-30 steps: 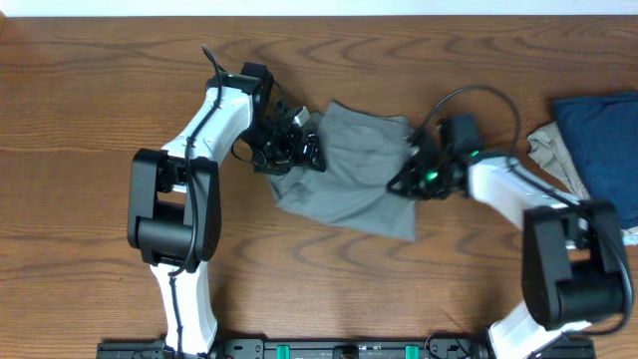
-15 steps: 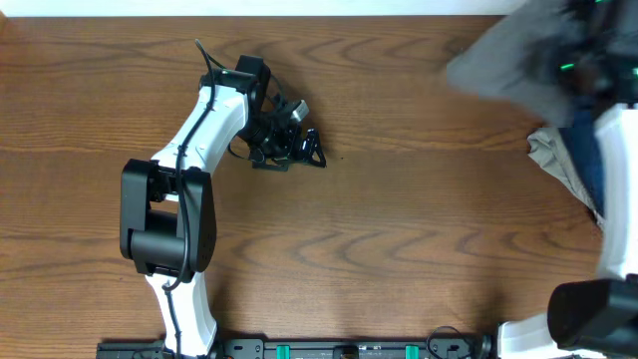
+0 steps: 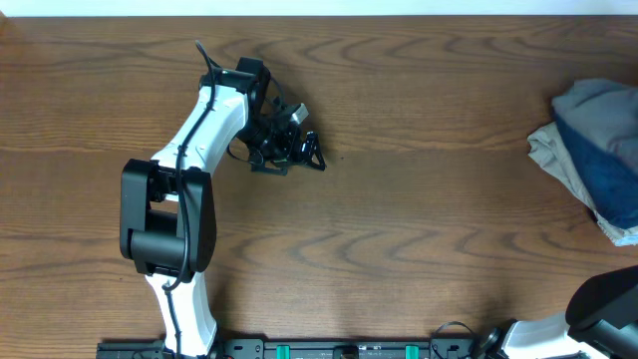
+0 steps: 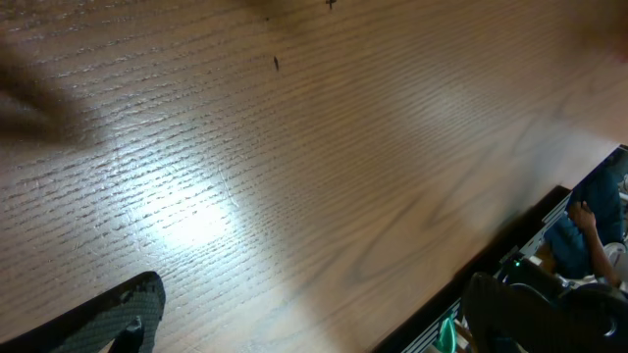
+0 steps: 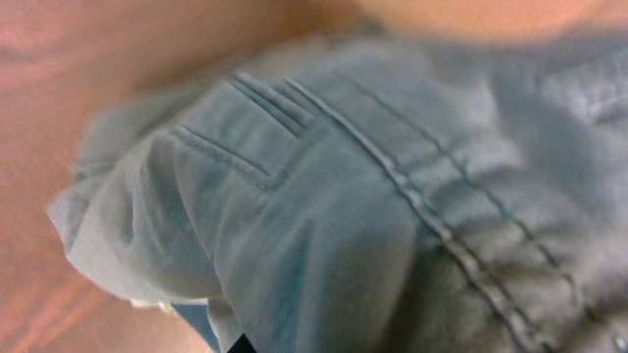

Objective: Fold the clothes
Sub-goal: 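Place the trousers on the clothes stack at right and release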

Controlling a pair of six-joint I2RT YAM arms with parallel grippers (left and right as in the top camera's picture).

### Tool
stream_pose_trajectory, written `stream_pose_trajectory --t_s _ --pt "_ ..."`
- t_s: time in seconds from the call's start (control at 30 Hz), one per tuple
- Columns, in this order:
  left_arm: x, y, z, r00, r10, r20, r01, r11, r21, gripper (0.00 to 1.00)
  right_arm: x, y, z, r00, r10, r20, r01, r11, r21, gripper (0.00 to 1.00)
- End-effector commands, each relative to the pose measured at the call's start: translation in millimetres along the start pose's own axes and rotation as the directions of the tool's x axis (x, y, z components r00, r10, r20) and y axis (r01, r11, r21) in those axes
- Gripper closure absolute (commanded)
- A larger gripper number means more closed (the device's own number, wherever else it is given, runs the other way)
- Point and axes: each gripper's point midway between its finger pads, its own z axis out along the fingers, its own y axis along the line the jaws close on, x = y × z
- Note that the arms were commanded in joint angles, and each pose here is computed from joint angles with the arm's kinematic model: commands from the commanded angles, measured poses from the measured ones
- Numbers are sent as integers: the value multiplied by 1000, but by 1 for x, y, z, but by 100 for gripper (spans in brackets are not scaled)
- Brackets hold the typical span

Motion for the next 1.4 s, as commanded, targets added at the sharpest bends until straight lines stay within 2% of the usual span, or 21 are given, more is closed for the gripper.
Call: stream_pose_trajectory --t_s 0.0,0.07,0.1,0.13,0.23,0.33,0.47,0.5,0.6,0.73,0.9,0.97,1.2,1.37 --pt "-4 -7 -10 1000 8 28 -8 1000 6 2 25 -22 12 991 112 -80 -108 993 48 99" --pt "-4 -7 -10 1000 7 26 -7 1000 6 2 42 -34 17 978 163 -129 -155 985 75 95" --pt "-3 -7 -10 1000 6 25 -6 1000 6 2 49 -42 20 969 198 -150 -186 978 93 85" --pt "-3 -7 -10 1000 4 23 -5 1000 6 2 56 -50 21 959 229 -167 -213 971 109 70" --pt "-1 -7 -10 1000 -1 15 1 1000 6 2 74 -69 21 920 326 -218 -302 944 136 49" --pt "1 -7 -10 1000 -6 8 6 1000 7 2 80 -66 19 894 364 -261 -369 929 33 40" --pt "2 -4 -12 1000 -9 10 9 1000 -12 2 65 -32 3 923 281 -263 -353 890 -290 29" --pt "1 0 -15 1000 -6 18 7 999 -39 2 60 -20 -7 932 260 -254 -343 857 -384 28" --pt "-2 7 -28 998 11 54 -5 994 -109 2 58 2 -32 938 232 -259 -338 785 -519 29" --pt "-7 11 -61 987 60 148 -26 975 -222 2 67 26 -58 948 161 -273 -300 731 -612 28" --pt "-10 8 -110 948 103 300 10 935 -353 1 85 58 -74 955 23 -296 -220 723 -655 24" --pt "-9 4 -123 934 129 333 8 926 -379 0 93 66 -73 949 -26 -313 -190 745 -639 23" --pt "-4 -3 -137 919 148 365 8 920 -393 2 109 108 -86 935 -207 -287 -52 722 -690 11" --pt "-2 -2 -136 921 140 362 14 920 -391 2 114 123 -90 927 -259 -272 -9 708 -706 9"
